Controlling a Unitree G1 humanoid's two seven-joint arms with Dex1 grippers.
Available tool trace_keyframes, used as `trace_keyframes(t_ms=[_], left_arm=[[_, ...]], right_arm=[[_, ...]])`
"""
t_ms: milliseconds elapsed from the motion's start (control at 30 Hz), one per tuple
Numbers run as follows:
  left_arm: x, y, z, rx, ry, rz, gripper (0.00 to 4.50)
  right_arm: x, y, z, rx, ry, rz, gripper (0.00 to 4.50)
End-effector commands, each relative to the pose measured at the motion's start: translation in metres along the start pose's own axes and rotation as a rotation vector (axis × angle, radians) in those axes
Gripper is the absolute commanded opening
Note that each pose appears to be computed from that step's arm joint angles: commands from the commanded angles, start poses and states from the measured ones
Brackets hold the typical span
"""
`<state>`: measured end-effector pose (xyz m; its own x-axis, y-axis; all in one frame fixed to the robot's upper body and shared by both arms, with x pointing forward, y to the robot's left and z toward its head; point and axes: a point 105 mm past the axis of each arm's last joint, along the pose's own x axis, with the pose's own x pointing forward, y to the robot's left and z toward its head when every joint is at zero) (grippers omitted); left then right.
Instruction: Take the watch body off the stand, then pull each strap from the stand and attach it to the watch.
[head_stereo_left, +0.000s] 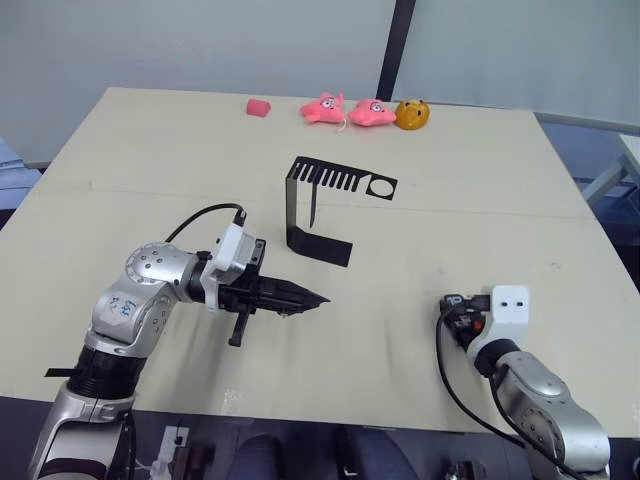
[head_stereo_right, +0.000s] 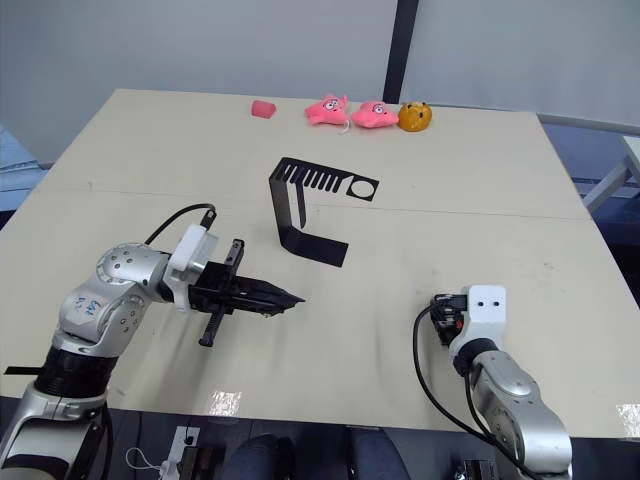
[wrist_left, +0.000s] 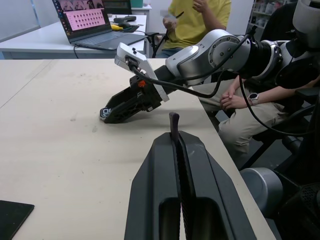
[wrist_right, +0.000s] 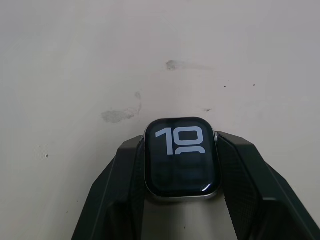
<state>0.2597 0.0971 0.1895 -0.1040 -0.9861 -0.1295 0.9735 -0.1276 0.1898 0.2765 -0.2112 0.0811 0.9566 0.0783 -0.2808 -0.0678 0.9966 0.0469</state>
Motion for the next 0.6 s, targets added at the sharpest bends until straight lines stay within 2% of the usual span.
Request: trace_keyframes(t_ms=[33,167,333,600], left_arm=[[-0.003,0.003,0.005,0.05,0.003,0.013,0.0],[-0.011,0.012,0.01,0.129,0.031,0.029,0.0],[-0.02,0.019,0.009,0.305,0.14,-0.006,0.0],[-0.026,0.021,0.022,0.453,0.175,-0.02,0.0]], right_arm=[[-0.006,0.0,0.006,0.03,-0.009,0.088,1.6],[-0.017,0.027,0.033,0.115,-0.025,0.351,1.6],[-0.034,0.069,0.048,0.229,0.054,0.665,1.6],[-0.041,0.115,0.058,0.493,0.165,0.929,1.6]])
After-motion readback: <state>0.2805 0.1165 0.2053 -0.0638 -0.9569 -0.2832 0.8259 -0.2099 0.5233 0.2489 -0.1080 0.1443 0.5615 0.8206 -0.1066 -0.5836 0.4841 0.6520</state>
